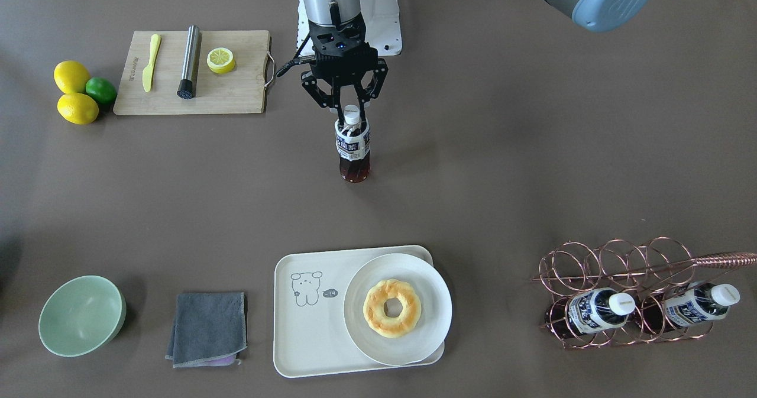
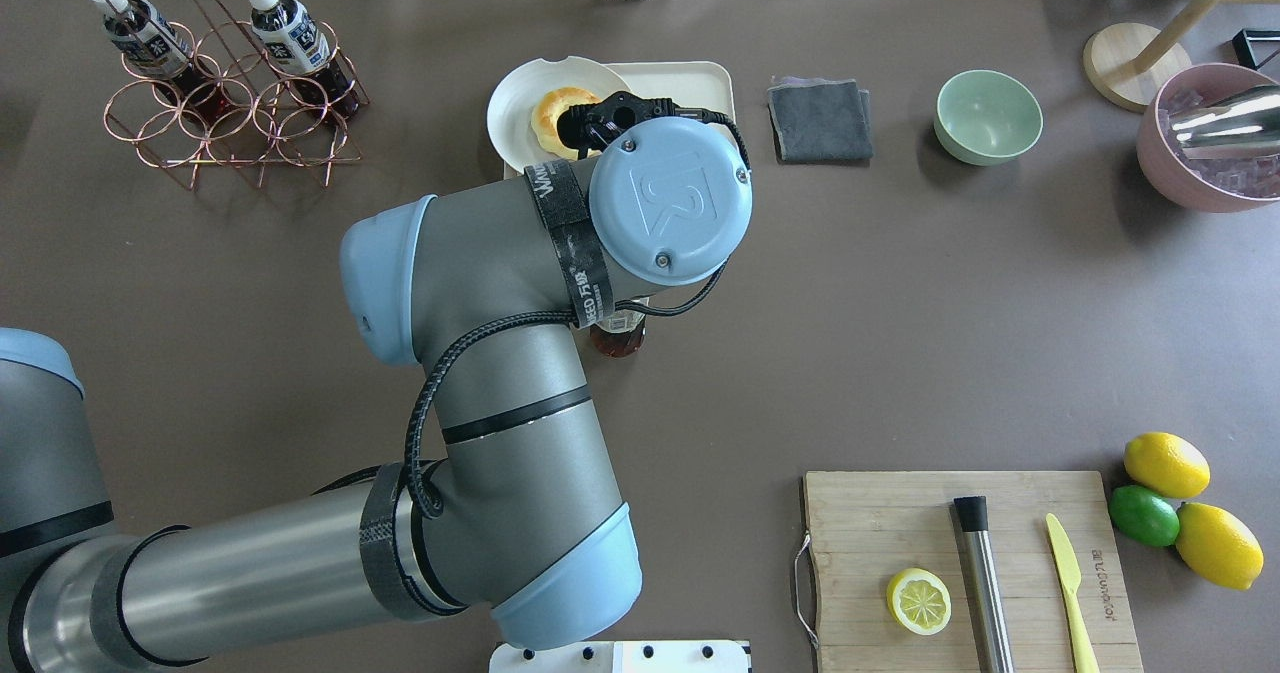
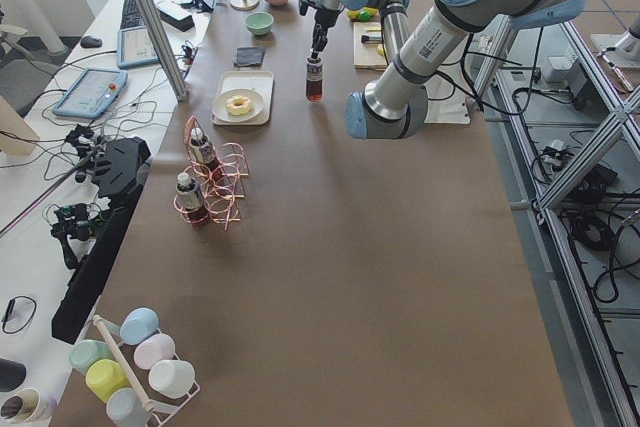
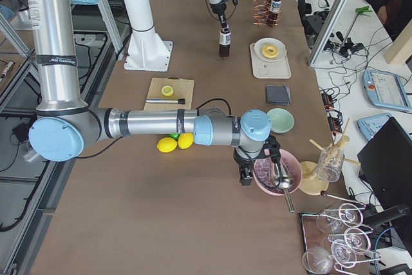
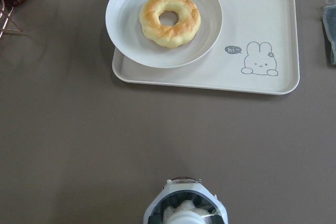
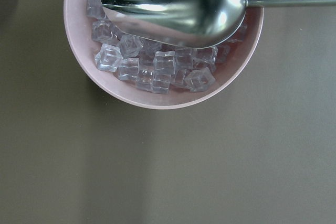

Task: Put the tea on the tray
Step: 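Carry the bottle toward the tray and set it upright on the table nearer the robot, then open the left gripper and draw the left arm back to rest, then swing the right gripper over to above the standing tea bottle, then lower the right gripper and close it on the bottle's white cap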

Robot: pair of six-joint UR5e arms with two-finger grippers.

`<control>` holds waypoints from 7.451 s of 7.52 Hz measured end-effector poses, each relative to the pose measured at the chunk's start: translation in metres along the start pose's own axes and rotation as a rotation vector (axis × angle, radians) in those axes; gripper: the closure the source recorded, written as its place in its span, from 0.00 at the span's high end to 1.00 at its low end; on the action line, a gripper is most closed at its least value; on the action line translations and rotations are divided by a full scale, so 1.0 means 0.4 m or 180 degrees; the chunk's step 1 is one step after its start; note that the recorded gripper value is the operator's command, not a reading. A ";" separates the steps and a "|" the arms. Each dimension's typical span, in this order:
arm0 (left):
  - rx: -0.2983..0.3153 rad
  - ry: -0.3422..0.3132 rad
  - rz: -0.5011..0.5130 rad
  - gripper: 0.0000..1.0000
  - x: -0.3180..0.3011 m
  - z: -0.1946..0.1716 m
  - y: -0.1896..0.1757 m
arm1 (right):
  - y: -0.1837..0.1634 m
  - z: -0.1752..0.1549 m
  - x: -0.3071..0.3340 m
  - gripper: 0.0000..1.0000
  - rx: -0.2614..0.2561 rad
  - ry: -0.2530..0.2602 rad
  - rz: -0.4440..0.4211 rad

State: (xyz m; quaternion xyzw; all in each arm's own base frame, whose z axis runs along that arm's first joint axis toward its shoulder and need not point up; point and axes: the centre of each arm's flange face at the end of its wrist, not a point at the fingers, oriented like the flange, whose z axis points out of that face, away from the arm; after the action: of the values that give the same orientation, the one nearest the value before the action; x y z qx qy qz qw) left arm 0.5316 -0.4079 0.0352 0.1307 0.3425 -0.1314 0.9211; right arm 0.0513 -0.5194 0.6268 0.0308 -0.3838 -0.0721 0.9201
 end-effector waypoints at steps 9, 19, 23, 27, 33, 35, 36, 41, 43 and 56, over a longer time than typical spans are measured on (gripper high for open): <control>0.0086 0.0102 0.0067 0.98 -0.010 0.025 0.008 | -0.012 0.000 -0.002 1.00 0.0002 -0.0012 0.0009; 0.0323 0.0328 0.0320 0.98 -0.517 0.115 -0.333 | -0.094 -0.020 -0.028 1.00 0.0040 0.0007 -0.0034; -0.0055 0.0000 0.0565 0.98 -0.960 0.171 -0.438 | -0.107 -0.021 -0.045 1.00 0.0048 -0.0020 0.0057; -0.0319 -0.0155 0.1138 0.98 -1.535 0.125 -0.594 | -0.128 -0.057 -0.092 1.00 0.0138 -0.0054 0.0036; -0.0379 -0.0226 0.1329 0.98 -1.945 0.066 -0.596 | -0.207 -0.200 -0.681 1.00 0.0401 -0.0413 0.0262; -0.0386 -0.0167 0.1293 0.98 -1.964 0.063 -0.585 | -0.215 -0.249 -0.980 1.00 0.0349 -0.0602 0.0363; -0.0383 -0.0164 0.1276 0.98 -1.971 0.060 -0.585 | -0.222 -0.272 -1.133 1.00 0.0336 -0.0652 0.0392; -0.0389 -0.0166 0.1250 0.98 -1.982 0.061 -0.584 | -0.117 -0.220 -1.631 1.00 0.0466 -0.0405 0.0418; -0.0416 -0.0168 0.1232 0.98 -1.989 0.072 -0.585 | -0.089 -0.174 -1.790 1.00 0.0475 -0.0125 0.0316; -0.0416 -0.0172 0.1227 0.98 -2.036 0.136 -0.603 | -0.079 0.033 -1.990 0.70 0.0589 -0.0001 0.0208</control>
State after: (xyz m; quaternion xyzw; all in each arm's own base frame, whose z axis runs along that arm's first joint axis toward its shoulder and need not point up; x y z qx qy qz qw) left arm -0.1111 -0.5263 0.5804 0.1303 0.2940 0.0664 0.9445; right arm -0.5148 -0.4260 0.0738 0.1032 -0.3898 -0.0063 0.9151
